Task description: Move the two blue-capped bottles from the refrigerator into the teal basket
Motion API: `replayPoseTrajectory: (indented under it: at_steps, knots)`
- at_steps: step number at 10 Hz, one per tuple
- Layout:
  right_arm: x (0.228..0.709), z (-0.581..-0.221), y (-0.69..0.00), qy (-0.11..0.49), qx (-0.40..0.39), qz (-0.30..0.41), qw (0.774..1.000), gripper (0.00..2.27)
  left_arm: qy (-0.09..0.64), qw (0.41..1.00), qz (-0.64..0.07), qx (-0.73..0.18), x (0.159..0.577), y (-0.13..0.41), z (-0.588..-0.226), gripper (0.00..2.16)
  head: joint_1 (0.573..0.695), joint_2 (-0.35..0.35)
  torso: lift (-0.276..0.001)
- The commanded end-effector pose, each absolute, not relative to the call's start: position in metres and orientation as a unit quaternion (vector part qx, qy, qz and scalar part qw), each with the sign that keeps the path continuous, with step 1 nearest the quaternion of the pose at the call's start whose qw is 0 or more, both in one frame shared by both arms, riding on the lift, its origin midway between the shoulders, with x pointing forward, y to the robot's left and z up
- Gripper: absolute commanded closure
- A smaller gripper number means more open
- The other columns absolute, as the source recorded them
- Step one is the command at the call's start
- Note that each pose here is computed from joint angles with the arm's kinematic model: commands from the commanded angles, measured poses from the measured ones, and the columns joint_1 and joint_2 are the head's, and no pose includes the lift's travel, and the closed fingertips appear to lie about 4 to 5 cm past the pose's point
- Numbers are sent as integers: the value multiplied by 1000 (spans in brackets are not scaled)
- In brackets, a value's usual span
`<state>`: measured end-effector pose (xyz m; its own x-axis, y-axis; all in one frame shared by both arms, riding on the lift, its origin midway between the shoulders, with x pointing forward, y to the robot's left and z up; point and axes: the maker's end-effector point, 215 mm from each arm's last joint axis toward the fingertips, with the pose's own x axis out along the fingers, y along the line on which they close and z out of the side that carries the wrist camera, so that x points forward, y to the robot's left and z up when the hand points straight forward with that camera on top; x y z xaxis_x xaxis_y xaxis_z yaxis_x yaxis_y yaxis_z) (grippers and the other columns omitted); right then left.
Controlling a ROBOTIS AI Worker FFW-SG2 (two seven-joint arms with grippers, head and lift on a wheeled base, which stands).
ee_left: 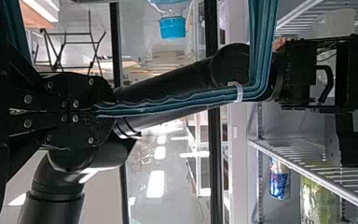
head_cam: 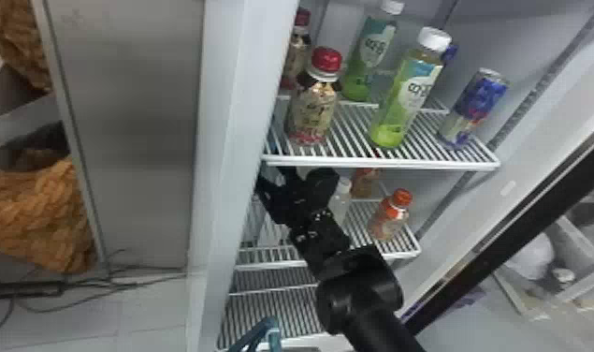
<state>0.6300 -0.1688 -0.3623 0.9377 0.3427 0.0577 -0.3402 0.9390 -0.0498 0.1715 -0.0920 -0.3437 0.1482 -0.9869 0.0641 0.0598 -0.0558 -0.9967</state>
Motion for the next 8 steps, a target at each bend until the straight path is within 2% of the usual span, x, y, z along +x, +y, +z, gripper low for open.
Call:
replayPoseTrajectory:
  at_steps: [1,4,8]
  knots:
    - [623,-359,-166,-38,-24,181,983,621,432,536,-487,-538,172,-91,-345,1157,695,-350,-160]
    - [596,-349,-160,-35,-38,193,980,611,430,537,-487,-539,173,-90,-345,1157,695,-350,-160]
    - [559,-365,-164,-8,-33,199,979,613,430,538,-482,-542,173,-88,-347,1157,695,-350,-160]
